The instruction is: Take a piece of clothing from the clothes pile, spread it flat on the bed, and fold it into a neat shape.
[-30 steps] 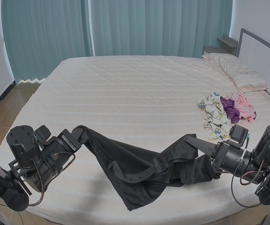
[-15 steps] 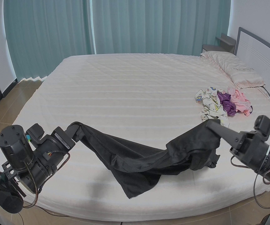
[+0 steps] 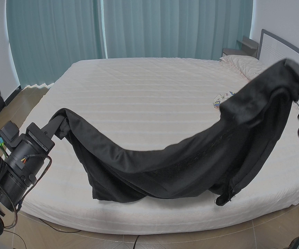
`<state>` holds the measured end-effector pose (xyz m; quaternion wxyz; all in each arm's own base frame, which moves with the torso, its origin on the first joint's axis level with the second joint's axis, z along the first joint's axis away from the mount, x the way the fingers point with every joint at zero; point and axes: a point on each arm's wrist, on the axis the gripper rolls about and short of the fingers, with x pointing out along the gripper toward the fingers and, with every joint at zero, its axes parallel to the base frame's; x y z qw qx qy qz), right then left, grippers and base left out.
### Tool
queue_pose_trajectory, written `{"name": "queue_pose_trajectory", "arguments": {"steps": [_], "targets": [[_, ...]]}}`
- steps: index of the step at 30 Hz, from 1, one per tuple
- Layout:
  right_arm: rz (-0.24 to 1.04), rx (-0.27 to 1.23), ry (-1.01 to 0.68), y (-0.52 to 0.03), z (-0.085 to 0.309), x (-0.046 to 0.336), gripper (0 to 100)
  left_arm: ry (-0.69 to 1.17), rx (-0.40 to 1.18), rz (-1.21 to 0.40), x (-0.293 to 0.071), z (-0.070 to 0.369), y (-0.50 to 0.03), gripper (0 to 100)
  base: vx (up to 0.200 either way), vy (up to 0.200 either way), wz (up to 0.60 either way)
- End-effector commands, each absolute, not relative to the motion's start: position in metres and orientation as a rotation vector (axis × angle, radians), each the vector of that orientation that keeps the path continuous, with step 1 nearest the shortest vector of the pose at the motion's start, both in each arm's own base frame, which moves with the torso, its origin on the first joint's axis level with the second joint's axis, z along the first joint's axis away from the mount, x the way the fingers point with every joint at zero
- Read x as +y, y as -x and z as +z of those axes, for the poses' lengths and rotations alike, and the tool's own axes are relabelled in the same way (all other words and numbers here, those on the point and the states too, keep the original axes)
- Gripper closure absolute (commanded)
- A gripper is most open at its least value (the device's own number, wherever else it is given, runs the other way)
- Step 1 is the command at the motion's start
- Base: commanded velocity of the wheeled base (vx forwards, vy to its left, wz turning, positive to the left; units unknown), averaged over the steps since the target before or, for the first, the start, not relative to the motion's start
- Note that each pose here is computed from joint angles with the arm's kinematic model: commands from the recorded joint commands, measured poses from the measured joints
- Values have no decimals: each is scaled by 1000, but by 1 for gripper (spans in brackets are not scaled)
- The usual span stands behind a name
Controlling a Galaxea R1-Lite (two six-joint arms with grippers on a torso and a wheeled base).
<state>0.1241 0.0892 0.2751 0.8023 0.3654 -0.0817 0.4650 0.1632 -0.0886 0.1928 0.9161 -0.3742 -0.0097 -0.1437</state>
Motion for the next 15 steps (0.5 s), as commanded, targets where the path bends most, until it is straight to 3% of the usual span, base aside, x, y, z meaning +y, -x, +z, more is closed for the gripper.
{"name": "queue_pose_trajectory", "arguments": {"steps": [1,6,15], "targets": [[920,-306,-869,-132,345,67,100,779,-113,-316,-80,234,-151,100,0,0,0],[809,-279,-919,-186,365,67,100,783,-119,-319,-83,244,-155,100,0,0,0],[564,-10,-909,-308,276,72,100,767,43,-241,-101,210,-197,100,0,0,0]]}}
